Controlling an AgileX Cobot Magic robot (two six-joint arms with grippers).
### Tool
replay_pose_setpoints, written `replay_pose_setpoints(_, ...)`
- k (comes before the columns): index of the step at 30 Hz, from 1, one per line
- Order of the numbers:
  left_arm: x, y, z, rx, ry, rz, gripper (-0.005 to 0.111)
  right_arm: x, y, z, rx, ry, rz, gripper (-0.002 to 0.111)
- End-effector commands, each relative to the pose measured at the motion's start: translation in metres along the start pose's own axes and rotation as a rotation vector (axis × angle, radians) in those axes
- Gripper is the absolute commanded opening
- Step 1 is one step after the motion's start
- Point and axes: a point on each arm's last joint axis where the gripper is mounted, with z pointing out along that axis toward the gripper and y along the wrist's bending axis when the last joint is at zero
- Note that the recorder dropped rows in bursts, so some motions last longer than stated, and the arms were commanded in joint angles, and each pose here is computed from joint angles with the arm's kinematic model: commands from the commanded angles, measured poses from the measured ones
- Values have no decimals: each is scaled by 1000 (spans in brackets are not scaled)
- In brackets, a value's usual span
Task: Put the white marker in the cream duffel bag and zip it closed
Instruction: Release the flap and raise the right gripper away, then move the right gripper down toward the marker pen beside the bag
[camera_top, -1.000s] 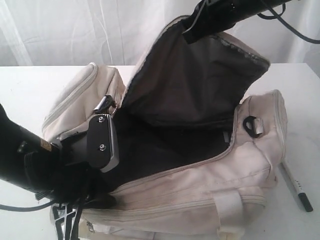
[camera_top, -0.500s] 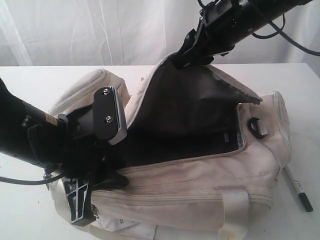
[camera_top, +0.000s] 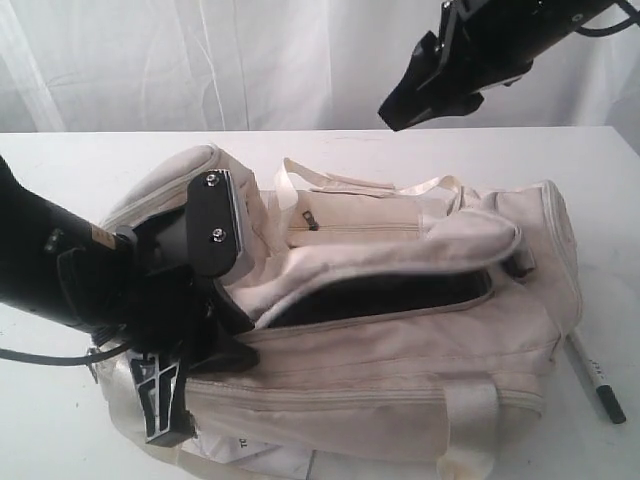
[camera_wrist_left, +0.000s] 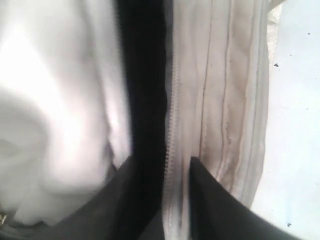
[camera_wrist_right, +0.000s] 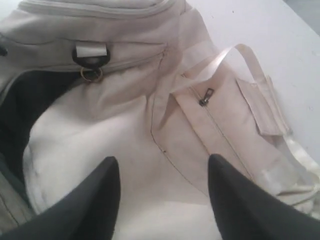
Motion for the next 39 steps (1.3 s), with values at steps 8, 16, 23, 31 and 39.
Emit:
replay_pose_setpoints(8,-15,4,-7,-10,-57,-18,37,47,-7,-18,306,212,200,51)
replay_pose_setpoints(16,-18,6,-9,-13,-71,-25,37,93,-9,-44,410,225,442,51)
replay_pose_setpoints(23,-20,5,-9,-6,-86,-49,37,140,-4,-21,363,288,599,51)
replay_pose_setpoints(31,-19,3,-9,21,-74,-55,36,182,-5,-5,392,321,697,50)
replay_pose_setpoints(39,-19,1,-9,38,-71,-60,36,215,-6,14,406,352,758,47)
